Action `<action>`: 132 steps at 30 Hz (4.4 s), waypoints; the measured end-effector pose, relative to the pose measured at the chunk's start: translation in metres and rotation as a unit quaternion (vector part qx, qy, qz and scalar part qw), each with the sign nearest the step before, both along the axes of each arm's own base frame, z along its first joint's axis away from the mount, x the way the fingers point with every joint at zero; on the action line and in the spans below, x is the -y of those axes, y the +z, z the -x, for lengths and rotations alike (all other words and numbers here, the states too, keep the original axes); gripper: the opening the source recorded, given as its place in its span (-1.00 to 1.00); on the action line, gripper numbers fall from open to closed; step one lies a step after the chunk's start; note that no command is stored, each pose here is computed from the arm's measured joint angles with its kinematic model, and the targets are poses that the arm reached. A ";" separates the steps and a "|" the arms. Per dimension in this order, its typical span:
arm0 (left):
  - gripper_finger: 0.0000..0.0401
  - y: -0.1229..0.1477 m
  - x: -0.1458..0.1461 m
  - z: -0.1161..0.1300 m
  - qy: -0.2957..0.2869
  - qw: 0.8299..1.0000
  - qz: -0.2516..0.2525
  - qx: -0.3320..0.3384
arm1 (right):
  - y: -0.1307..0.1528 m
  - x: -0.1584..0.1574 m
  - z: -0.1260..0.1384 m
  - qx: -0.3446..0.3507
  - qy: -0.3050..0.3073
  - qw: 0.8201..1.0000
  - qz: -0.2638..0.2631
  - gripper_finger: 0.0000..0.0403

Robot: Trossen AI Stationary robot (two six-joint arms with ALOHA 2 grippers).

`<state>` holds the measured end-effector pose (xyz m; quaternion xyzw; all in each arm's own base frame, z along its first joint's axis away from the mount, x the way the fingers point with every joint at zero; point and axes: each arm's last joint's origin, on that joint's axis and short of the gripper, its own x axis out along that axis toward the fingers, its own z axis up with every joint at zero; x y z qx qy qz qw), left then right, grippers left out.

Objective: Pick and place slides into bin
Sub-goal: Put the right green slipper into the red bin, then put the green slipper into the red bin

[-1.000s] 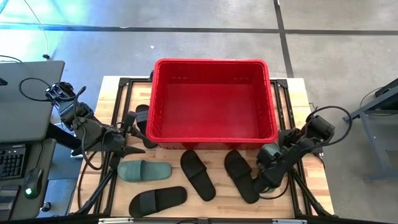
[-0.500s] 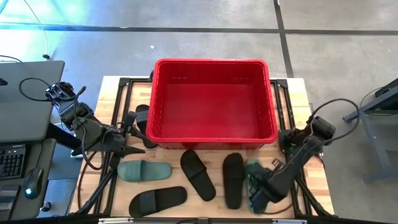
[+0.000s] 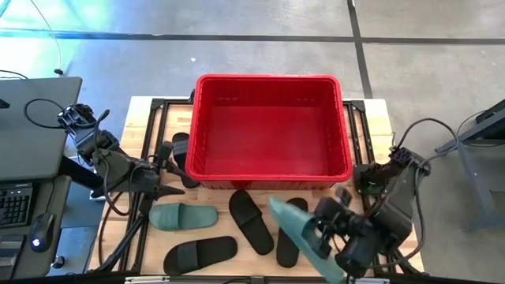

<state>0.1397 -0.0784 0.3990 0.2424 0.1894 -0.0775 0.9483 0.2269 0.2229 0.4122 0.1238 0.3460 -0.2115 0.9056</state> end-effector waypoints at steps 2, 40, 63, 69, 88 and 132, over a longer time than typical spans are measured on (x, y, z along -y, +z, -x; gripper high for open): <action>-0.08 0.000 0.000 0.000 0.000 1.000 0.000 0.000 | 0.006 0.010 -0.008 0.021 0.007 0.997 0.071 -1.00; -0.08 0.000 0.000 0.000 0.002 1.000 0.002 0.001 | -0.197 0.338 -0.056 -0.447 -0.273 0.821 0.227 -1.00; -0.08 0.000 0.000 0.000 0.027 0.998 0.060 -0.002 | -0.245 0.402 -0.030 -0.437 -0.139 0.888 0.032 -0.47; -0.08 -0.001 0.001 -0.002 0.028 0.998 0.059 -0.007 | -0.245 0.394 -0.030 -0.445 -0.163 0.880 0.027 -0.22; -0.08 -0.024 0.017 -0.026 0.104 0.982 0.135 -0.080 | -0.144 0.339 -0.067 -0.260 -0.166 0.951 0.026 -0.34; -0.08 -0.204 0.086 -0.095 0.674 0.493 0.299 -0.462 | -0.047 0.230 -0.117 -0.025 0.228 0.973 -0.015 -0.28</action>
